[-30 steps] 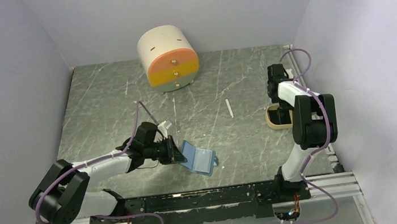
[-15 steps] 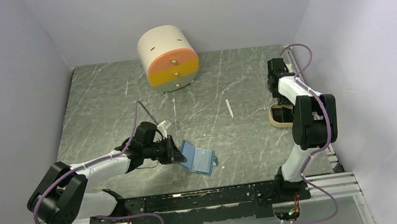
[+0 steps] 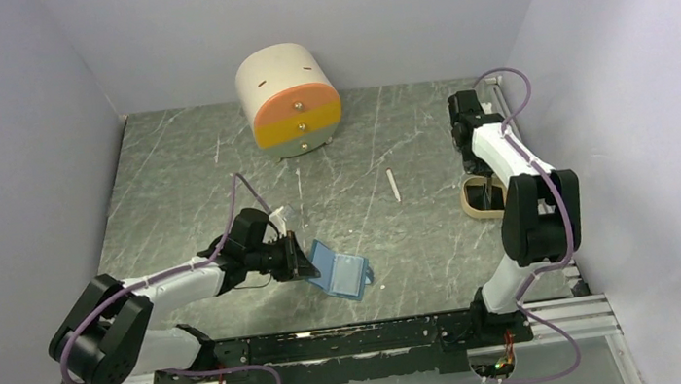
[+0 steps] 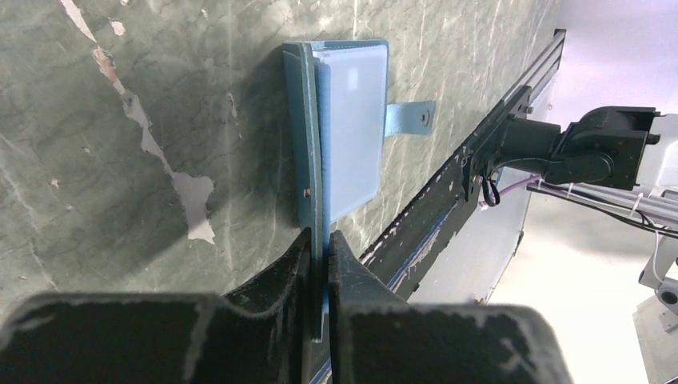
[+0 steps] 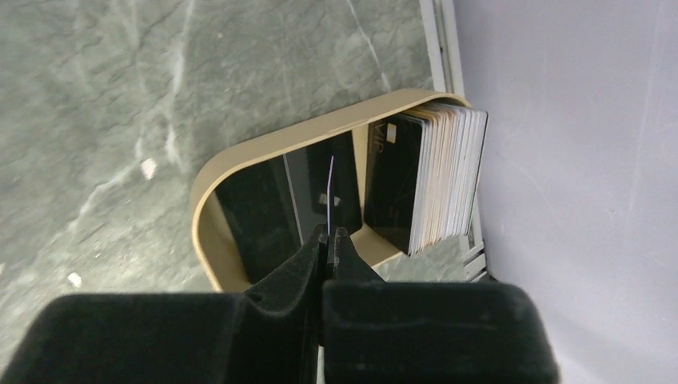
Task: Put the credit cards into the card holder
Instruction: Pick up the credit card from the storage box.
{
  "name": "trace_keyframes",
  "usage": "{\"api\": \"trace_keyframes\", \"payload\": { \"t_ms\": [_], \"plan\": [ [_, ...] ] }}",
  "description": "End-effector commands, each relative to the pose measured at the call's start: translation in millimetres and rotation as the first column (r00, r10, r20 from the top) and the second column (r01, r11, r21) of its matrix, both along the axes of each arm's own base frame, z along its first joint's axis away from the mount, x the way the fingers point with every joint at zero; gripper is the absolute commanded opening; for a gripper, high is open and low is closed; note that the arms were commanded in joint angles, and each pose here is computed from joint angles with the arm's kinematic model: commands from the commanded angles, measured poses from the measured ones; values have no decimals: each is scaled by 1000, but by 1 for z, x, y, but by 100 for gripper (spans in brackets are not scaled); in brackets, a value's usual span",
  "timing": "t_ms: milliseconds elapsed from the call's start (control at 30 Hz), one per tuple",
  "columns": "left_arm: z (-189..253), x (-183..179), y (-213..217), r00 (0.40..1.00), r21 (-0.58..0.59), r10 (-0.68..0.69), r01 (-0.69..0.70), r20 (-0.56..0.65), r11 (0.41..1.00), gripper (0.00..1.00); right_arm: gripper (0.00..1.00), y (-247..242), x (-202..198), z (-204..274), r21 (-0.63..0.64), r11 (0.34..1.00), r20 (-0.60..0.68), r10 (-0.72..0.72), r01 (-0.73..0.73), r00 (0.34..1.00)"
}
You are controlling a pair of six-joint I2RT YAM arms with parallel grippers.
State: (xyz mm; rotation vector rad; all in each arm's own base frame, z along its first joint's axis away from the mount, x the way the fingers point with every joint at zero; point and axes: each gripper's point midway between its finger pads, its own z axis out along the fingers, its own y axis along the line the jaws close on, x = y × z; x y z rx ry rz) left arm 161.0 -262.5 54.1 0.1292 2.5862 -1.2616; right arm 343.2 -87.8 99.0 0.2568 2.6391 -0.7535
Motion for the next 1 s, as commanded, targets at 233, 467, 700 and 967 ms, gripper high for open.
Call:
{"api": "trace_keyframes", "payload": {
  "t_ms": [233, 467, 700, 967],
  "plan": [
    [30, 17, -30, 1000, -179, -20, 17, -10, 984, 11, 0, 79, 16, 80, 329, 926, 368, 58, -188, 928],
    [34, 33, -41, 995, -230, 95, -102, -42, 968, 11, 0, 119, 18, 81, 456, 826, 460, 100, -331, 882],
    [-5, 39, -31, 973, -107, 203, -215, -109, 971, 17, 0, 204, 6, 81, 554, 641, 568, 175, -531, 804],
    [-31, 19, -18, 965, -34, 201, -210, -168, 977, 28, 0, 297, -37, 63, 694, 328, 611, 203, -641, 765]
  ]
}}
